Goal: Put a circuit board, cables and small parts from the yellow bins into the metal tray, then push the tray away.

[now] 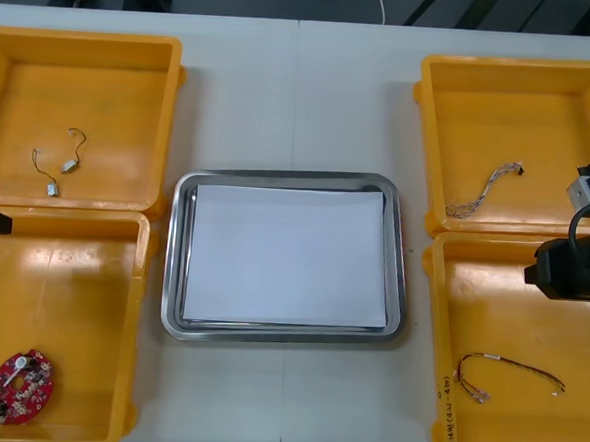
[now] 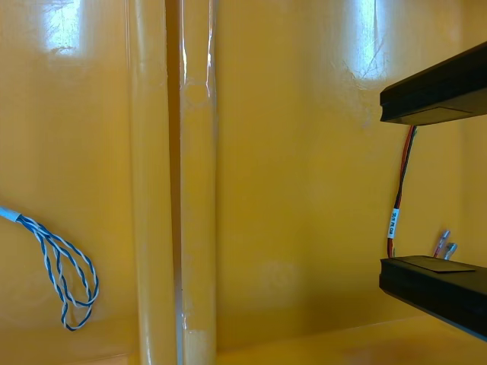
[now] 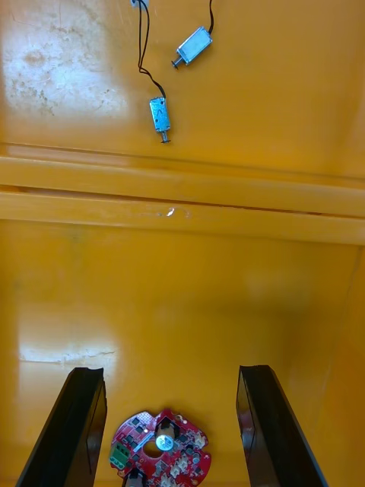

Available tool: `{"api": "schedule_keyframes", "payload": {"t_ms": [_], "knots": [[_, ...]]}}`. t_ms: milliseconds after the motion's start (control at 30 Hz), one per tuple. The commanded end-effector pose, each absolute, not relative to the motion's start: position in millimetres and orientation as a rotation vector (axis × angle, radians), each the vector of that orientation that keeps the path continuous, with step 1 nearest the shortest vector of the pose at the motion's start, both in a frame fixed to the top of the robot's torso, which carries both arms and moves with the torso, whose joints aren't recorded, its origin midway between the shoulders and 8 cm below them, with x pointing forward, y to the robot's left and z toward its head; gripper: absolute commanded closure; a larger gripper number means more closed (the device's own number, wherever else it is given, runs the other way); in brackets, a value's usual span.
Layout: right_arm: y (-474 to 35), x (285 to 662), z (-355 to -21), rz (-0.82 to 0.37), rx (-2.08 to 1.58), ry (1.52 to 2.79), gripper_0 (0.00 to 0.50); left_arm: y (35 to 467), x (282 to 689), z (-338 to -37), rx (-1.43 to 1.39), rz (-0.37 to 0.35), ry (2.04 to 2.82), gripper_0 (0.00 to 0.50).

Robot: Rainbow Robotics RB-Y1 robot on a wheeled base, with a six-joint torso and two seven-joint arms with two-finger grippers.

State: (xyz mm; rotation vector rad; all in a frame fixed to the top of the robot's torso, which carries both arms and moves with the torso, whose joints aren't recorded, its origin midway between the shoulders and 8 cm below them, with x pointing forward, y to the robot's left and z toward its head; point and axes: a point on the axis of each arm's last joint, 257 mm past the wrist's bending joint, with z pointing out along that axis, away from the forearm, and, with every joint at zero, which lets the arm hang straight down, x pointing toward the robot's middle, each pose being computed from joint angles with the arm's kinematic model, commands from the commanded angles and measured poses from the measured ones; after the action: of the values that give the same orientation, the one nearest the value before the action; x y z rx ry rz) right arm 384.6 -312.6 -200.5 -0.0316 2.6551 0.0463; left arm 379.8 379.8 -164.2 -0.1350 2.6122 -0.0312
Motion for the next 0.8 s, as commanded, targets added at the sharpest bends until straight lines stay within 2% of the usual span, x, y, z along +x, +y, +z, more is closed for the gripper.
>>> {"api": "schedule_keyframes", "payload": {"t_ms": [33, 800], "knots": [[-320.2, 382.7, -198.8, 0.047, 0.010, 2.647, 0.000, 398.6, 374.8, -148.8, -0.118, 0.059, 2.586, 0.000], [-320.2, 382.7, -198.8, 0.047, 0.010, 2.647, 0.000, 398.6, 374.8, -148.8, -0.118, 0.059, 2.586, 0.000]]}}
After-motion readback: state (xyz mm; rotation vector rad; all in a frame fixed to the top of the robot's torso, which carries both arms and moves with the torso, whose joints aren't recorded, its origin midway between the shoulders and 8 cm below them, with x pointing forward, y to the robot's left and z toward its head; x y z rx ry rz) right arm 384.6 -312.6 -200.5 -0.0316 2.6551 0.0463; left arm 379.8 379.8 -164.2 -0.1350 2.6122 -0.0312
